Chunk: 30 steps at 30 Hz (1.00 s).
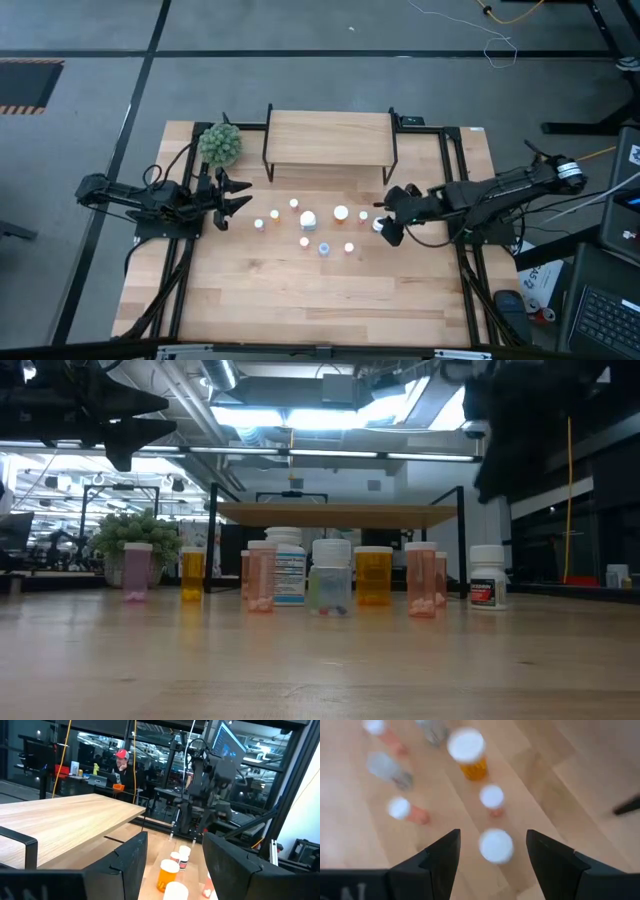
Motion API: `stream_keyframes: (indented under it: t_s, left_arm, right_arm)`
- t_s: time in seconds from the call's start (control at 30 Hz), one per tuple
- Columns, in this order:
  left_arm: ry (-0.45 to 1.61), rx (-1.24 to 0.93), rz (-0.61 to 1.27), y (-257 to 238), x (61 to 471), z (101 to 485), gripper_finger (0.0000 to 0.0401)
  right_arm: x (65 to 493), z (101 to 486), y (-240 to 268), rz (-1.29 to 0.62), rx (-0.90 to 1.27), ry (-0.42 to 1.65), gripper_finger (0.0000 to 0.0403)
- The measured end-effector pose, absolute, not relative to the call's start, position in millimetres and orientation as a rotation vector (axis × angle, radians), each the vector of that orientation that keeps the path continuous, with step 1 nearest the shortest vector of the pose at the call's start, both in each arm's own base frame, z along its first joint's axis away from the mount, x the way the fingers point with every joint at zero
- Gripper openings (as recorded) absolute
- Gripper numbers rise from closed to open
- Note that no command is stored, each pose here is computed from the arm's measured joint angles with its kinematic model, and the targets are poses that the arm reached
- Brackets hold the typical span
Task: Pick and place medicine bottles onto shelf by color
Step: Put the white medicine bottle on the shelf
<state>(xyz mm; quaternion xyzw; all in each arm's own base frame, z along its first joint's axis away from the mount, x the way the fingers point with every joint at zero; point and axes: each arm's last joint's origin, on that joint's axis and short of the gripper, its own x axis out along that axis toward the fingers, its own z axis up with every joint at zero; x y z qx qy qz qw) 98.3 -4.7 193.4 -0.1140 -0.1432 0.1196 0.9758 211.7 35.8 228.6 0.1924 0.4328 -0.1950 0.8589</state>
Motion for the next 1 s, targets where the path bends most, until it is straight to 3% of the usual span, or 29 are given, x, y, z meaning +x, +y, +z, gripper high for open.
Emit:
stream_keyframes:
  t_s: [0.47, 1.0]
  left_arm:
    - [-0.291, -0.240, 0.275, -3.7, 98.0, 193.3, 0.0186]
    - [-0.291, -0.242, 0.275, -3.8, 98.0, 193.3, 0.0186]
  right_arm:
    - [233.6, 188.0, 31.8, -0.661, 0.624, 1.008, 0.0229]
    - [241.7, 178.3, 32.9, -0.630, 0.630, 1.034, 0.0229]
